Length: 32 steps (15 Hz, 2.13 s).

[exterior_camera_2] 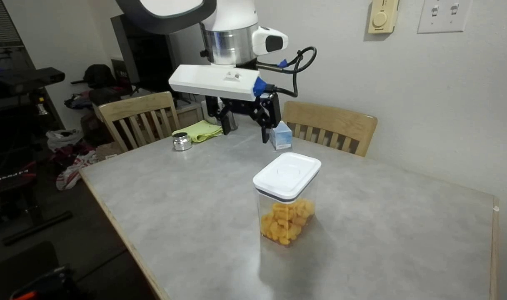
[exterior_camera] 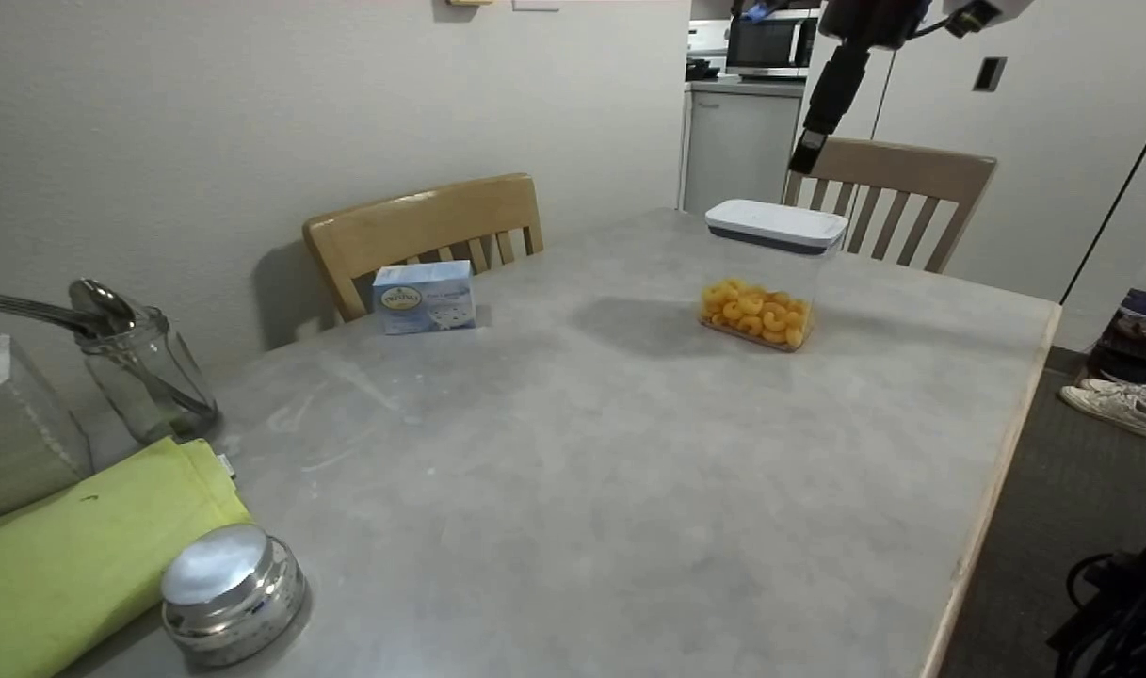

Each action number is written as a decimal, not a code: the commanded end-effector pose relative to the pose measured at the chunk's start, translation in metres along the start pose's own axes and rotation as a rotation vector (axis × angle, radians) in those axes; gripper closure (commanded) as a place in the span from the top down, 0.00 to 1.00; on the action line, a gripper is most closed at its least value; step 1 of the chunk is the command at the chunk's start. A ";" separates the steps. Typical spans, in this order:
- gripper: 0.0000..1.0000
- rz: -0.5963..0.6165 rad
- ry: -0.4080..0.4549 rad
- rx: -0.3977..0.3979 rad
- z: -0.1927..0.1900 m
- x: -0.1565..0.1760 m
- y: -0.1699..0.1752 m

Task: Remove white lid from the clear bowl

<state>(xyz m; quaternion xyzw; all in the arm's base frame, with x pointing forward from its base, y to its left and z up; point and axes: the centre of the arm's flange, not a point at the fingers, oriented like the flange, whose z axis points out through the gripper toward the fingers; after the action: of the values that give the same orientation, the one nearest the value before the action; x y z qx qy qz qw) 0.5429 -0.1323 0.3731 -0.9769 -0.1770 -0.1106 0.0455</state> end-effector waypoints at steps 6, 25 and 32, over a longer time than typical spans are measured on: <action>1.00 -0.089 -0.096 -0.165 0.020 0.020 0.036; 0.00 0.336 -0.151 -0.139 0.071 0.023 0.083; 0.00 0.301 -0.103 -0.084 0.071 0.032 0.084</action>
<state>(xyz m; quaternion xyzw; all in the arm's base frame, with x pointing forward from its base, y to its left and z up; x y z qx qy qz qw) 0.6093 -0.1823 0.3121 -0.9983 -0.0183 -0.0560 0.0025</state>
